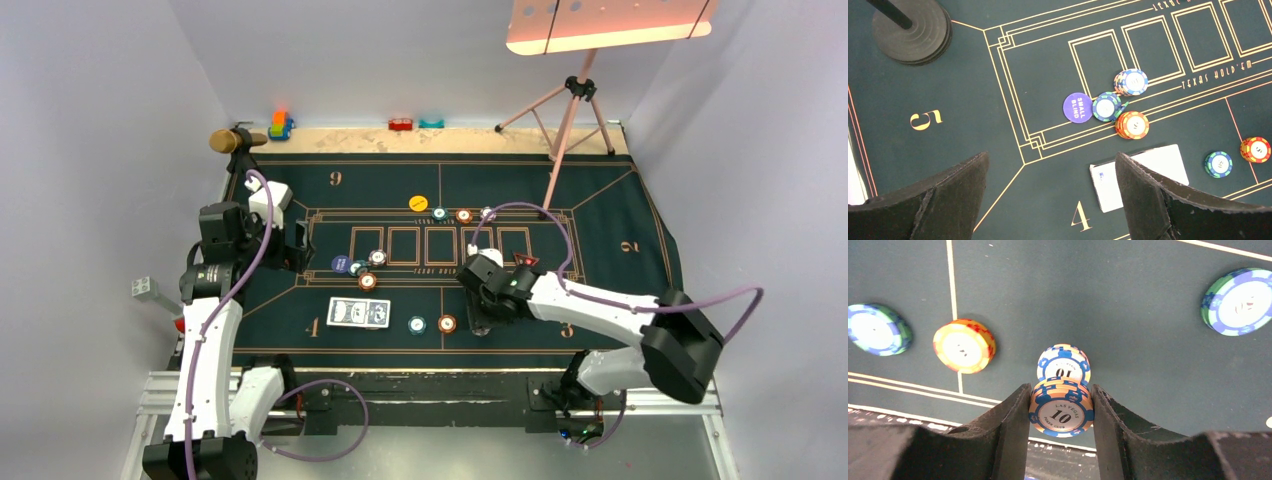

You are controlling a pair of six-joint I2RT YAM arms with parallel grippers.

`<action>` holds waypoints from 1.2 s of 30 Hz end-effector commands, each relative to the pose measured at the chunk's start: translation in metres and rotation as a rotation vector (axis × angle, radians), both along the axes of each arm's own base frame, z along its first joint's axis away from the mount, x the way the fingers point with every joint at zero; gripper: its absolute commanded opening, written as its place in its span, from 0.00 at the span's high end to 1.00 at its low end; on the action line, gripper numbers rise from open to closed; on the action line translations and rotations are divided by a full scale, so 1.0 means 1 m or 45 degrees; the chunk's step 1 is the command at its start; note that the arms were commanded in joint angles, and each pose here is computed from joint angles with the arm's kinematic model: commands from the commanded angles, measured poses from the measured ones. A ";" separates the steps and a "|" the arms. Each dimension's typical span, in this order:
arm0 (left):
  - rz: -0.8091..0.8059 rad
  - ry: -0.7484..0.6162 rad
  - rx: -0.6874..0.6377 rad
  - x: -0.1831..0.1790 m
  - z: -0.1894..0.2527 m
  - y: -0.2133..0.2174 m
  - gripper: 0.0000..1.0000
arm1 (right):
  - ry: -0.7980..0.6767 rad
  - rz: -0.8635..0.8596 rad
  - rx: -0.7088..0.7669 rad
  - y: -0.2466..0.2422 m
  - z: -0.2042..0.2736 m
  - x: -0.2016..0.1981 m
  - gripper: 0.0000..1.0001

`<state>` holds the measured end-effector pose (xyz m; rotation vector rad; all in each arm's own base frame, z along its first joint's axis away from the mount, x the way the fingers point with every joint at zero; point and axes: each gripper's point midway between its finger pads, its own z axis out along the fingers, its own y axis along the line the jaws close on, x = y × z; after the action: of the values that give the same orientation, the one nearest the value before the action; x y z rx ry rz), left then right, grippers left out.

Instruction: Distribute texas hold em gaming equipment

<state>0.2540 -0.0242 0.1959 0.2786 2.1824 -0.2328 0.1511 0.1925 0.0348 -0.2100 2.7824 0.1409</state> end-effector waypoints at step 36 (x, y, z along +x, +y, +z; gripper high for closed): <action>-0.046 -0.042 0.007 0.001 0.005 -0.002 0.00 | 0.062 -0.756 -0.011 -0.091 -0.013 0.034 0.21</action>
<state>0.2536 -0.0248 0.1966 0.2861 2.1779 -0.2340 0.1774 0.0981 0.0148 0.6004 2.7797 -0.0300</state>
